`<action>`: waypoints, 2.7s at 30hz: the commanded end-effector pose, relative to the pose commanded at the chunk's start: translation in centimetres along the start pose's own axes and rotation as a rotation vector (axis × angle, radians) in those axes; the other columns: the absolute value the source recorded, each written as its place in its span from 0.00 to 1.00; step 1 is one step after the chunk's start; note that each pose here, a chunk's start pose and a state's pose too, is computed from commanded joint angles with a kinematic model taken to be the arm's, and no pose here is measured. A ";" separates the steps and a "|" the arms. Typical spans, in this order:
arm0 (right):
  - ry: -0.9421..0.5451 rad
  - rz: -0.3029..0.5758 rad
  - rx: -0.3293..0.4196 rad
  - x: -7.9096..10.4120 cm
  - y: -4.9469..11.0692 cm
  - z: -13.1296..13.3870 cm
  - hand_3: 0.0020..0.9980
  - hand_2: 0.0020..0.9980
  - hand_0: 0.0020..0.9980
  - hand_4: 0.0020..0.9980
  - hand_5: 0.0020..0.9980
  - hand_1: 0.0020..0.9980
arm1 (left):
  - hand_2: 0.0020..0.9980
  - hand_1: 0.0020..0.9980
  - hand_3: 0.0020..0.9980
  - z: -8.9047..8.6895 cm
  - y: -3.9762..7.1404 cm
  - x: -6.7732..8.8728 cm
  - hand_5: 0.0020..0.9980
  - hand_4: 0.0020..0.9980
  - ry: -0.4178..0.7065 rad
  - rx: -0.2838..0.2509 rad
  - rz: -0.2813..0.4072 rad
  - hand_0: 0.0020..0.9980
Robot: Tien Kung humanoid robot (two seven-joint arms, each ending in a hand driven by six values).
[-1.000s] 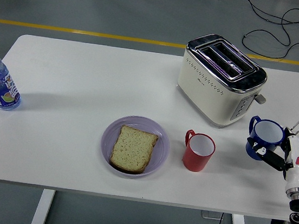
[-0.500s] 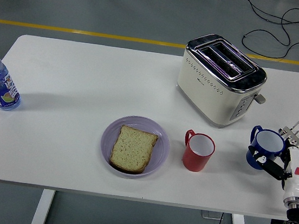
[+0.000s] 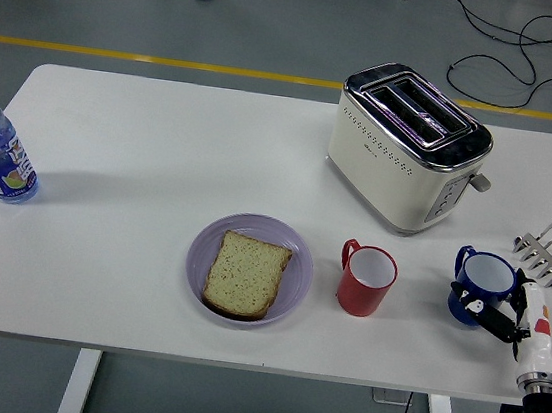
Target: Pick up the cup,pour liquid into bread,place the cup on the desk
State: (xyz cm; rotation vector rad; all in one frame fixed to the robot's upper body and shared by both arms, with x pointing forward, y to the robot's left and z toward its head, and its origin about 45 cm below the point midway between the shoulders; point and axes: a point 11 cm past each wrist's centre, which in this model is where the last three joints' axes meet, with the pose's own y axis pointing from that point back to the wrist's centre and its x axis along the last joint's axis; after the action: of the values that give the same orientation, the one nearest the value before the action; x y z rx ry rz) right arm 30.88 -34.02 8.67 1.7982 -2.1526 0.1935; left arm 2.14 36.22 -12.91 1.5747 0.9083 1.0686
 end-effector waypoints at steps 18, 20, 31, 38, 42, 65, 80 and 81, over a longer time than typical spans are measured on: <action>0.015 -0.027 -0.012 -0.1 -0.2 0.3 0.61 0.58 0.49 0.77 0.10 0.45 | 0.72 0.70 0.61 -0.1 0.0 -0.1 0.94 0.34 -0.006 0.002 -0.002 0.66; 0.018 -0.029 -0.016 -0.1 -0.2 0.4 0.61 0.58 0.49 0.77 0.10 0.45 | 0.72 0.70 0.61 -0.1 0.0 -0.2 0.94 0.34 -0.005 0.001 -0.002 0.66; 0.029 -0.042 -0.030 -0.1 -0.4 0.5 0.72 0.69 0.53 0.81 0.13 0.50 | 0.72 0.70 0.61 0.0 0.0 -0.2 0.94 0.34 -0.009 0.000 -0.003 0.66; 0.004 -0.034 -0.008 0.1 -0.5 0.0 0.89 0.86 0.63 0.88 0.13 0.61 | 0.72 0.70 0.61 0.0 0.0 -0.2 0.94 0.34 -0.010 0.001 -0.004 0.66; 0.003 -0.034 -0.003 0.2 -0.5 0.0 0.97 0.88 0.66 0.95 0.10 0.65 | 0.72 0.70 0.61 0.0 0.0 -0.2 0.94 0.34 -0.013 0.001 -0.004 0.66; 0.053 -0.061 0.011 -0.2 -0.1 0.0 1.00 0.94 0.79 0.96 0.01 0.76 | 0.72 0.70 0.61 -0.1 0.0 -0.3 0.94 0.34 -0.020 0.002 -0.006 0.66; 0.034 -0.065 0.043 -0.1 -0.3 -1.4 1.00 0.97 0.87 0.96 0.00 0.83 | 0.72 0.70 0.61 -0.1 0.0 -0.3 0.94 0.34 -0.022 0.000 -0.005 0.66; 0.033 -0.065 0.044 -0.1 -0.3 -1.4 1.00 0.97 0.87 0.96 0.00 0.83 | 0.72 0.70 0.61 -0.1 0.0 -0.3 0.94 0.34 -0.022 0.000 -0.005 0.66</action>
State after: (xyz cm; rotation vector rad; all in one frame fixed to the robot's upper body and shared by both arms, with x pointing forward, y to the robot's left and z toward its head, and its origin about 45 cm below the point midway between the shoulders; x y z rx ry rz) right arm 31.43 -33.56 9.95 1.8723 -2.0796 0.2552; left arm 2.01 36.01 -12.97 1.5810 0.8969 1.0461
